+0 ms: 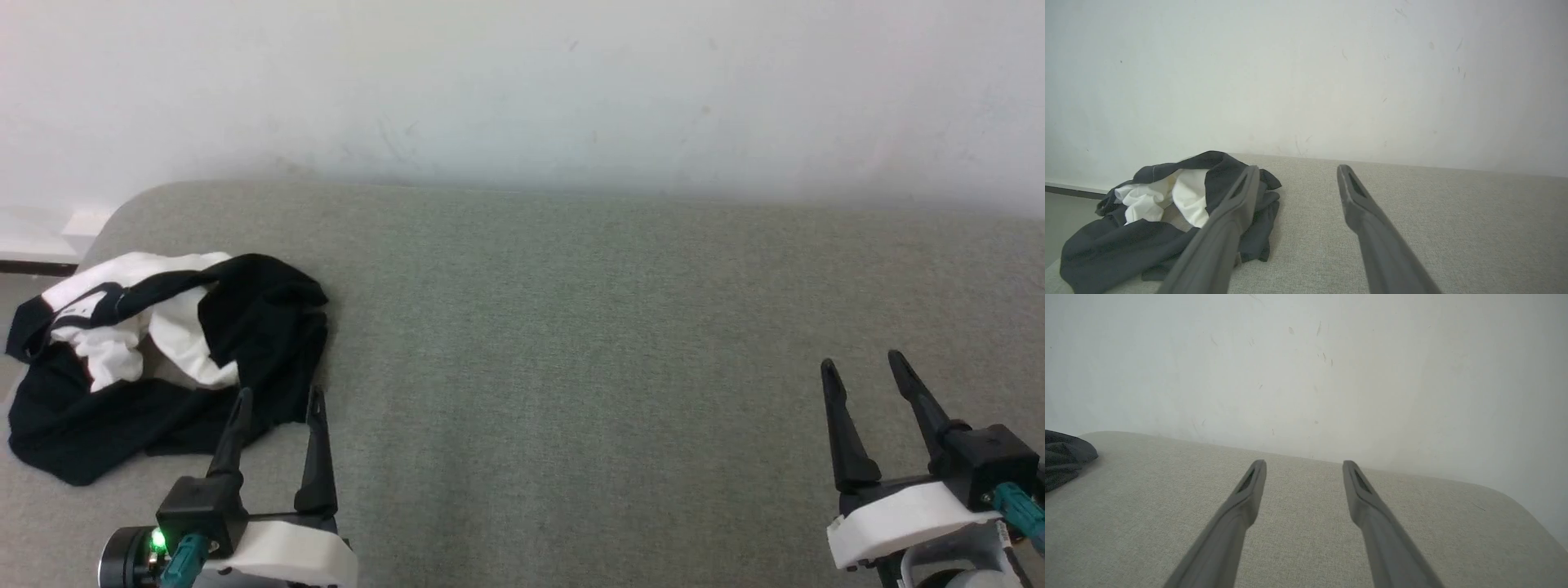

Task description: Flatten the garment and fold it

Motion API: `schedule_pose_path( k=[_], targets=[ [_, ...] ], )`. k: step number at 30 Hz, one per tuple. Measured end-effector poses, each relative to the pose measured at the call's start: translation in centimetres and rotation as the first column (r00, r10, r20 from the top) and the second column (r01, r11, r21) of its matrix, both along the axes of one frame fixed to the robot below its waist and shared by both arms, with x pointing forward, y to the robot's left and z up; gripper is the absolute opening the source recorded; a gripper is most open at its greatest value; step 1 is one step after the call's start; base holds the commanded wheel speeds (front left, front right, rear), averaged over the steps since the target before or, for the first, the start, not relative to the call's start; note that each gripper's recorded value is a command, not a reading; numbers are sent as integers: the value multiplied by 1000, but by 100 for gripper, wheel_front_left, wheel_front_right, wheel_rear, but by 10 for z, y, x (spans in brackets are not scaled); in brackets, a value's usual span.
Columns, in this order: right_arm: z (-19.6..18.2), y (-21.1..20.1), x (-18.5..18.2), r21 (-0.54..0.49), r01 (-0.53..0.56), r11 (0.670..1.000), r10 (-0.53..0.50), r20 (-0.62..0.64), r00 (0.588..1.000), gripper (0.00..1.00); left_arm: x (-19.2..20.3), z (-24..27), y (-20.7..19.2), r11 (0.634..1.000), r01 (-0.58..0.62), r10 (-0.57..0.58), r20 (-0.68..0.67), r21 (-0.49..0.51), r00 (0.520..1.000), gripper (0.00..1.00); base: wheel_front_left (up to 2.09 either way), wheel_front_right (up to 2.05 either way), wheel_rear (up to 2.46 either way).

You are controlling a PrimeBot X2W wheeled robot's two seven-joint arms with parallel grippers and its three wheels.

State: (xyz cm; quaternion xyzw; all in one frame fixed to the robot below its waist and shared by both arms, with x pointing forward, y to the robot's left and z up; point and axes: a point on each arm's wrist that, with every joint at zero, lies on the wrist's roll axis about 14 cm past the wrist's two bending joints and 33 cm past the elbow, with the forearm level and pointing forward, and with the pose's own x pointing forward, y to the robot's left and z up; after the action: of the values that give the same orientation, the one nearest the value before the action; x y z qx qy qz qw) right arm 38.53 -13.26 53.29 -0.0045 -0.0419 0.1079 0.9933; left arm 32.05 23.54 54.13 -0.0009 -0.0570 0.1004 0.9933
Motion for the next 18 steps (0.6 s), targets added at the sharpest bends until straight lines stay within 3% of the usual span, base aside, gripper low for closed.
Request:
schedule_pose_path(
  k=[18],
  targets=[
    [-1, 56, 9, -1, -162, 987, 162, 7, 987, 100, -41, 0, 37, 989, -145, 145, 21, -13, 989, 100, 0, 0, 0]
  ],
)
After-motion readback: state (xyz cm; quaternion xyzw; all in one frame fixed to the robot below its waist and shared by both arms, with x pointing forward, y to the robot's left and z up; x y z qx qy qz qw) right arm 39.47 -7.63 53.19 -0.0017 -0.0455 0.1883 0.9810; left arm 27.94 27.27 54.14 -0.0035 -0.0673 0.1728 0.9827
